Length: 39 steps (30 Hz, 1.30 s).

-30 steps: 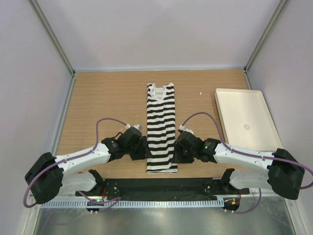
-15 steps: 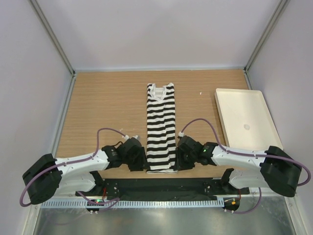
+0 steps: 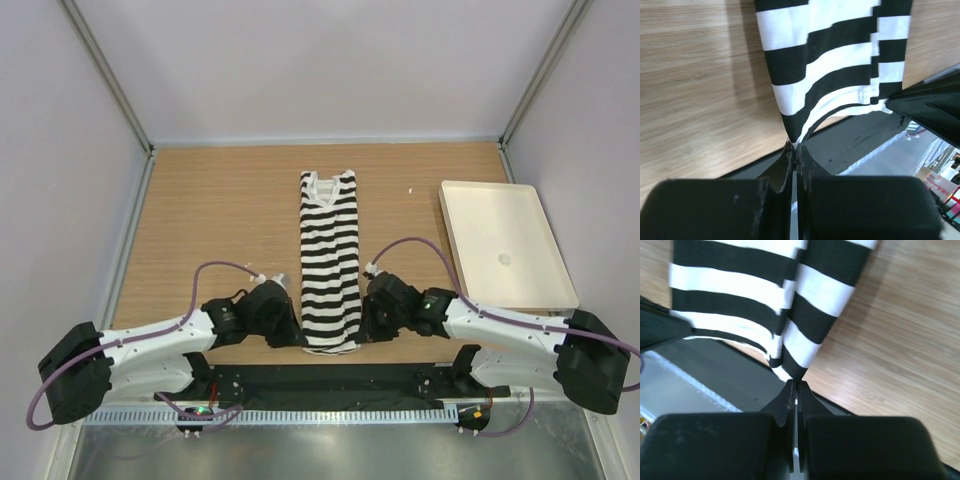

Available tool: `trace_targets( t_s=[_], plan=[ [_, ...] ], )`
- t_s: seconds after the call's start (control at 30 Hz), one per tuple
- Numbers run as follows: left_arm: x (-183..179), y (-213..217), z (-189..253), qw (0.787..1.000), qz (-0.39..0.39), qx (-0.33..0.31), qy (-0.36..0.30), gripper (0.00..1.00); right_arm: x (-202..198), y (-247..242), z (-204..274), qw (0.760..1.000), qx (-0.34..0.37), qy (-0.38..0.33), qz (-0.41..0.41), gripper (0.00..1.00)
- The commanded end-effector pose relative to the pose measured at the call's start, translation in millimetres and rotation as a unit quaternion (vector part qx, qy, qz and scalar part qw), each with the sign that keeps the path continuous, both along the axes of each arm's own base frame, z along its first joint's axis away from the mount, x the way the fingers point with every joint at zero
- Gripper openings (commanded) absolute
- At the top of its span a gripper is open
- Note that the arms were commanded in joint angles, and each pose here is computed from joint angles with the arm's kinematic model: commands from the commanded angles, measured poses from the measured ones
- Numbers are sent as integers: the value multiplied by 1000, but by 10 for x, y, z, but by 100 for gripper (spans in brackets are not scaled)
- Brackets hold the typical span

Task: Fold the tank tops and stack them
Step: Fold the tank top

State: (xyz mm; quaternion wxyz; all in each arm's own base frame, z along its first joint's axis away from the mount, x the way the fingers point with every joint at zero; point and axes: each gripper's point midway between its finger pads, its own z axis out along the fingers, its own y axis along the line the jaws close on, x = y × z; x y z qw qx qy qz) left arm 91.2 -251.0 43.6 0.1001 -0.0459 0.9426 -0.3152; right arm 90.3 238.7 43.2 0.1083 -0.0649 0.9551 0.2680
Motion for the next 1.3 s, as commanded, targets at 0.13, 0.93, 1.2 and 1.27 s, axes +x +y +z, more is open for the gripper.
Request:
trace_targets(
  t_s=[0.13, 0.93, 1.2, 1.27],
  plan=[
    [270, -104, 594, 998, 14, -9, -68, 0, 292, 121, 597, 996, 18, -83, 2, 1],
    [1828, -99, 1162, 985, 44, 46, -158, 0, 1985, 52, 1094, 979, -63, -188, -53, 1],
    [2154, 3, 1214, 982, 66, 55, -168, 0, 2363, 33, 1142, 976, -71, -193, -72, 1],
    [2203, 2, 1218, 981, 68, 55, -171, 0, 2398, 81, 1128, 979, -62, -184, -66, 1]
  ],
)
